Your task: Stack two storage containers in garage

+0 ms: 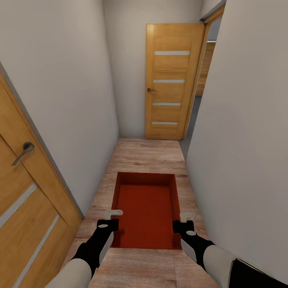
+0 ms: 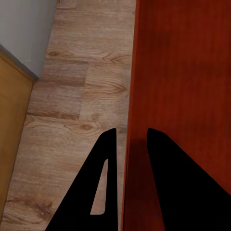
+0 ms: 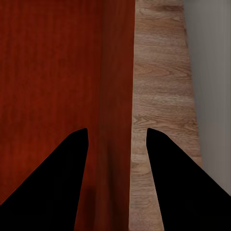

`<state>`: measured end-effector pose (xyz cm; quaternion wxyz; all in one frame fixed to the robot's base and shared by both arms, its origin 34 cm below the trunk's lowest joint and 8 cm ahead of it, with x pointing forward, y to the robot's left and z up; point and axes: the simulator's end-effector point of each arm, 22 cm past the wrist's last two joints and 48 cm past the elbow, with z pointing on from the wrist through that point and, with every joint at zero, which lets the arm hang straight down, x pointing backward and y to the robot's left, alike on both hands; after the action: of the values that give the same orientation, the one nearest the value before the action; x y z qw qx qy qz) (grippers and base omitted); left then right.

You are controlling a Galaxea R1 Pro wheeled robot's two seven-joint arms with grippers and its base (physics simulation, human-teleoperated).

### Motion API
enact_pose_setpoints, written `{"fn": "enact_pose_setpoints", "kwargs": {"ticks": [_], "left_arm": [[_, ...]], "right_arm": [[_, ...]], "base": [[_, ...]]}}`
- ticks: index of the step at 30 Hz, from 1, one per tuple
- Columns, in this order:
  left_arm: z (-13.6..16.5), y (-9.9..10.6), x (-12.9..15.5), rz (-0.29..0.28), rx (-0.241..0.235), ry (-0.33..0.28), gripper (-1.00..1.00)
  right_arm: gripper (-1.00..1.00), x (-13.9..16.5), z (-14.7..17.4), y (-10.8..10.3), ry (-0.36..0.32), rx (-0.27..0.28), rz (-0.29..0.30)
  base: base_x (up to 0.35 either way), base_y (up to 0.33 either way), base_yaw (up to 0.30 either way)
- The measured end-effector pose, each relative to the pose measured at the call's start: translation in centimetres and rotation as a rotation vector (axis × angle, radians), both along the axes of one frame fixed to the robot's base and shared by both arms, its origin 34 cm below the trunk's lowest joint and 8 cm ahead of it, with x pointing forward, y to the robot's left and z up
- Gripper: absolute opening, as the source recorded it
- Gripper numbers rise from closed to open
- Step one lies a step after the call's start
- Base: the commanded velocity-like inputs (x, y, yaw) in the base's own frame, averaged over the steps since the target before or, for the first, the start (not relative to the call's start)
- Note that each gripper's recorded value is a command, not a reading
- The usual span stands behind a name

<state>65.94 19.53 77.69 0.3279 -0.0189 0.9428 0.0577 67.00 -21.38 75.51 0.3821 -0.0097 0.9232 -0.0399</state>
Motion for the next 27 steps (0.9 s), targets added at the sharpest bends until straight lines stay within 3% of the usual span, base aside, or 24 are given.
{"fn": "enact_pose_setpoints", "kwargs": {"ticks": [27], "left_arm": [[0.0, 0.0, 0.0, 0.0, 0.0, 0.0, -1.0]], "right_arm": [[-1.0, 0.0, 0.0, 0.0, 0.0, 0.0, 0.0]], "base": [[0.322, 0.0, 0.0]]}}
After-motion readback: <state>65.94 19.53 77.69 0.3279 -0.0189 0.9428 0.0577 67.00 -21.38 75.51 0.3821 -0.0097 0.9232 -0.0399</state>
